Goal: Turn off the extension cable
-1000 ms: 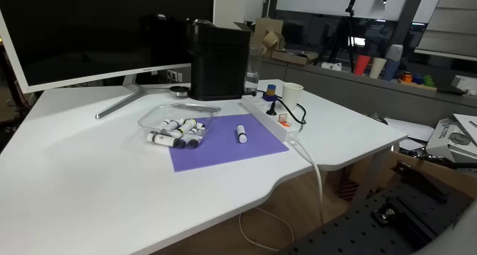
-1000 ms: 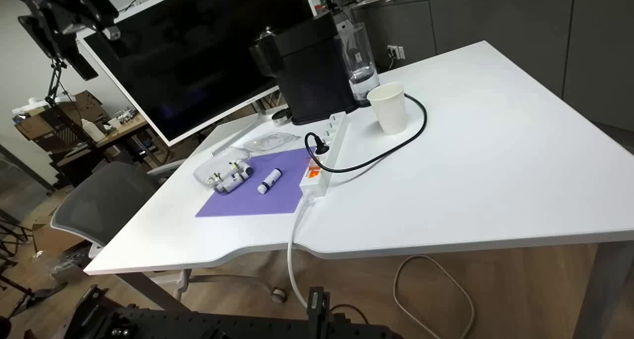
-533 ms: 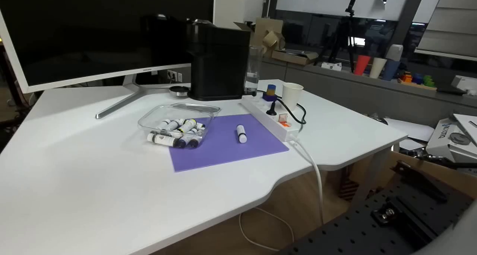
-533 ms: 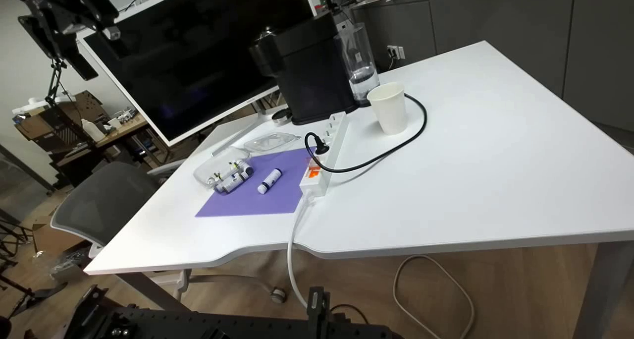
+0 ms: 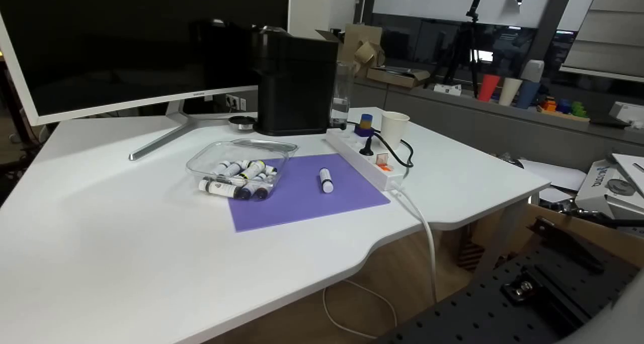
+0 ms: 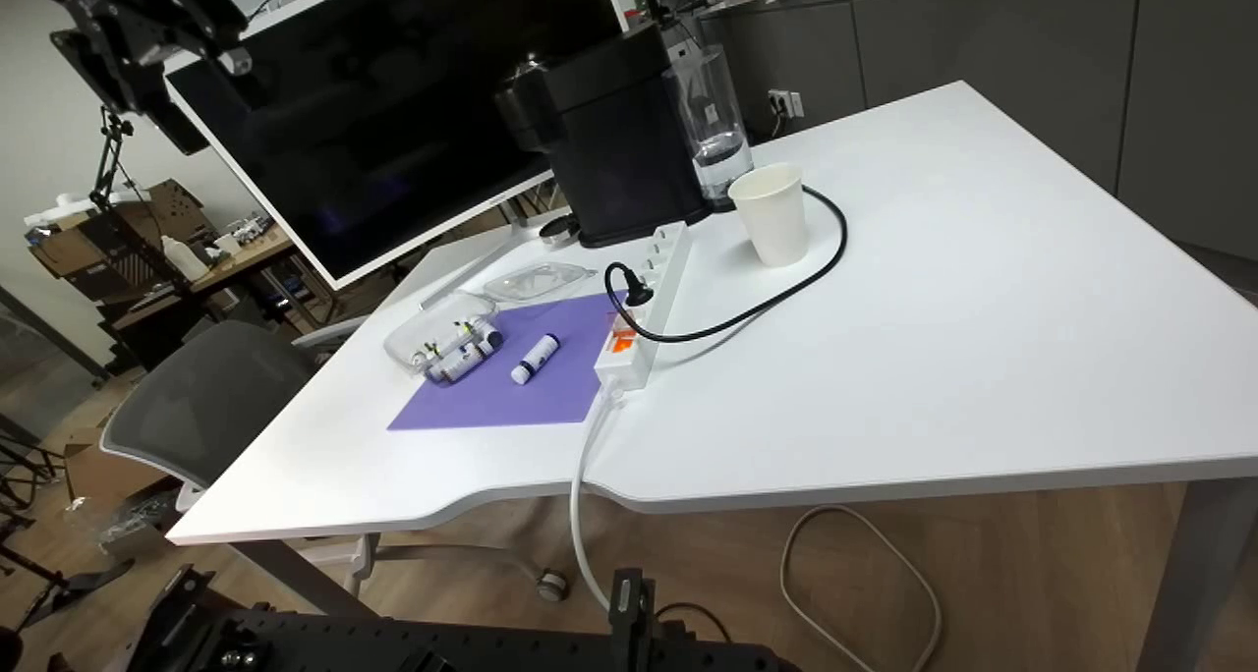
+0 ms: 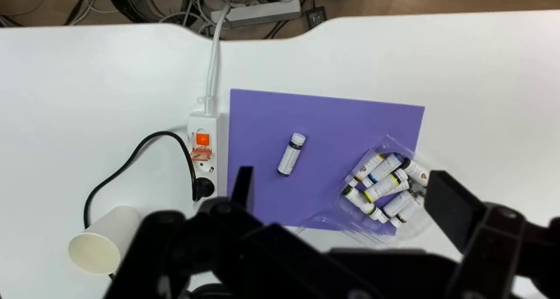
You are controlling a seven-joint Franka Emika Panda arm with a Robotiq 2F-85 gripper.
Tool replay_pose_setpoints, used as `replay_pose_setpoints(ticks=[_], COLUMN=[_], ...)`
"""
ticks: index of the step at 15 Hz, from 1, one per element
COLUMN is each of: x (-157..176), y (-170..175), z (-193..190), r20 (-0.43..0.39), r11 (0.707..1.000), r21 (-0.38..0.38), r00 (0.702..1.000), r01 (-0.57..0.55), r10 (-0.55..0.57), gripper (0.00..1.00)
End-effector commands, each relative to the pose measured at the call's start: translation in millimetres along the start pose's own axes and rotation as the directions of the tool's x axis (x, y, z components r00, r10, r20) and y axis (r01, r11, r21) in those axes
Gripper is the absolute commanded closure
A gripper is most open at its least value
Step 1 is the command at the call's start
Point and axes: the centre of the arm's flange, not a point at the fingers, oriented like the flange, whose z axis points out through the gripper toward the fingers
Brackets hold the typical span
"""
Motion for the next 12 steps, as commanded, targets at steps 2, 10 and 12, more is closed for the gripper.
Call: replay_pose_setpoints(ticks=[2,10,12], x=[19.1,49.7,55.3], y=[33.6,125.6,138.4], z=[36.1,158.0,186.3], r20=[-0.061,0.099,0.149], r11=[0.997,0.988,0.989], r21=[-0.051,-0.048,-0.045], r00=[0.997,0.984,0.979], r01=[-0.052,-0.145,-0.137], r10=[0.048,0.149,0.143], gripper=[0.0,0.0,0.0])
